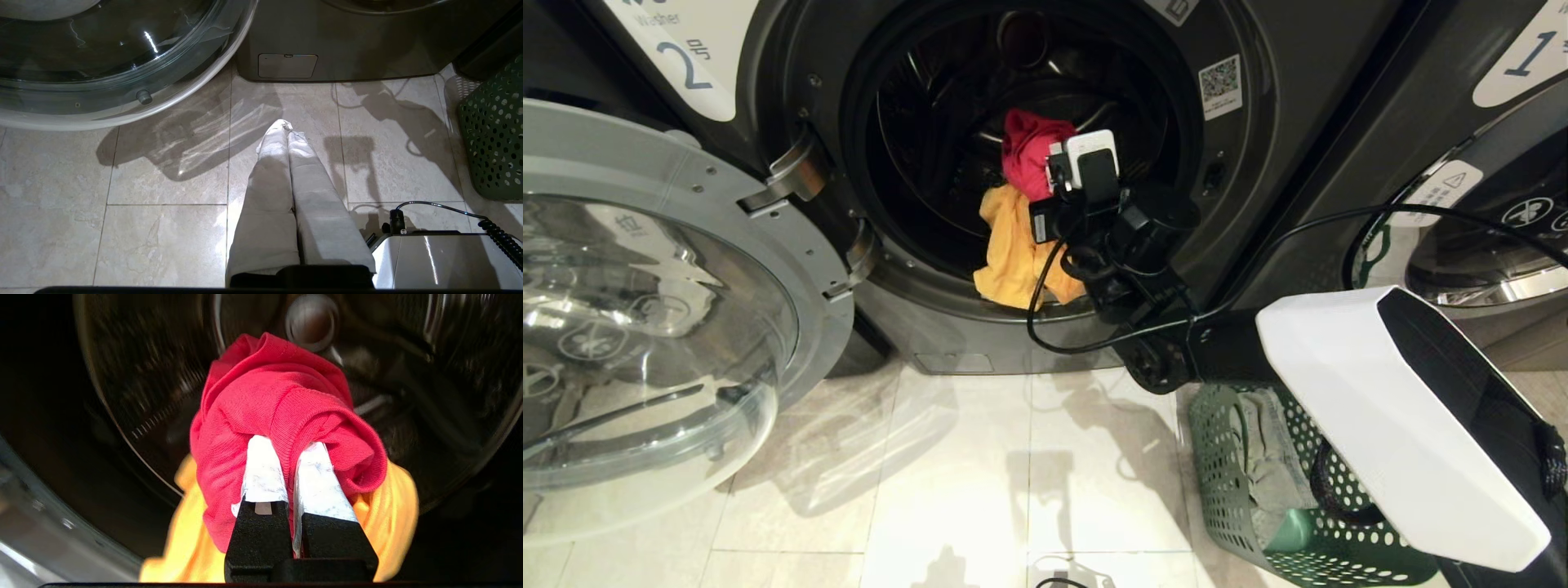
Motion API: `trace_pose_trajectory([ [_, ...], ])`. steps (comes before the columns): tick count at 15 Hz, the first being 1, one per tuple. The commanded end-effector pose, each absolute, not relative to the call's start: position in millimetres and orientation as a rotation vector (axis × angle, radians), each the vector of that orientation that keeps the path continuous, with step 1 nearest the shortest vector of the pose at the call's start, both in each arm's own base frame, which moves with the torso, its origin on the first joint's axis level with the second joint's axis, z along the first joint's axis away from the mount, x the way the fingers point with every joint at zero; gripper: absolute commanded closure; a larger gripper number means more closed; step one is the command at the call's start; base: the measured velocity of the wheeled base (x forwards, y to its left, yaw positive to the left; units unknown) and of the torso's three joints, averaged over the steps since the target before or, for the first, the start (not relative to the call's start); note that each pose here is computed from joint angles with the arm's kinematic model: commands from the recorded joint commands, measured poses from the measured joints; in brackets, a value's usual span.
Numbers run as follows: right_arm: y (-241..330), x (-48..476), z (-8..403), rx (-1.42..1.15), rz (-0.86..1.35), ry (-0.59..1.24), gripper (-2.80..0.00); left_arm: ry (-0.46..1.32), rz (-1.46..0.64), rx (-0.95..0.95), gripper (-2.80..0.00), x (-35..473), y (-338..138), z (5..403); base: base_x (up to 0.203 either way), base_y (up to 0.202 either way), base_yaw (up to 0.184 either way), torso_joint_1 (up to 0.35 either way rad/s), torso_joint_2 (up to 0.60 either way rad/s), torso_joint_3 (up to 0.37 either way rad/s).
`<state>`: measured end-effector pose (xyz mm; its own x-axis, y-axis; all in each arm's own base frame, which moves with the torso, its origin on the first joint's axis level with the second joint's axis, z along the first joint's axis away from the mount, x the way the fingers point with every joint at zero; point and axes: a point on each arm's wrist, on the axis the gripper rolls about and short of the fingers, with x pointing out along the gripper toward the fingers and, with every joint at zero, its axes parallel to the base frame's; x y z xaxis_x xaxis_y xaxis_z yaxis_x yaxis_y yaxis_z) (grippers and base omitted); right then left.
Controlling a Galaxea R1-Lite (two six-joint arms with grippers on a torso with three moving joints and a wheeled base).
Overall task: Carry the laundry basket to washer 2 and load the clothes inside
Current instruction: Place the clothes into the washing machine
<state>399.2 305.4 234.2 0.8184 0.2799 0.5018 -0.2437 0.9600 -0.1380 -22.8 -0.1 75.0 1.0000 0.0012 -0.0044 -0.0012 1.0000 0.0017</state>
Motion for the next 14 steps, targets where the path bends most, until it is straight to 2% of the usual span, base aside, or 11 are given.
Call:
trace_pose_trajectory([
  [1,303,404,234,-0.073,0.269,-0.525,0.00,0.006,0.002,0.002,0.00,-23,0,75,0.000,0.000,0.000,0.000,0.00,0.000],
  [6,301,409,227,-0.010,0.250,-0.325,0.00,0.006,0.002,0.002,0.00,-23,0,75,0.000,0.000,0.000,0.000,0.00,0.000],
  [11,295,399,250,0.057,0.219,-0.469,0.00,0.006,0.002,0.002,0.00,-23,0,75,0.000,0.000,0.000,0.000,0.00,0.000],
  [14,292,391,266,0.011,0.208,-0.502,0.00,0.006,0.002,0.002,0.00,-23,0,75,0.000,0.000,0.000,0.000,0.00,0.000],
])
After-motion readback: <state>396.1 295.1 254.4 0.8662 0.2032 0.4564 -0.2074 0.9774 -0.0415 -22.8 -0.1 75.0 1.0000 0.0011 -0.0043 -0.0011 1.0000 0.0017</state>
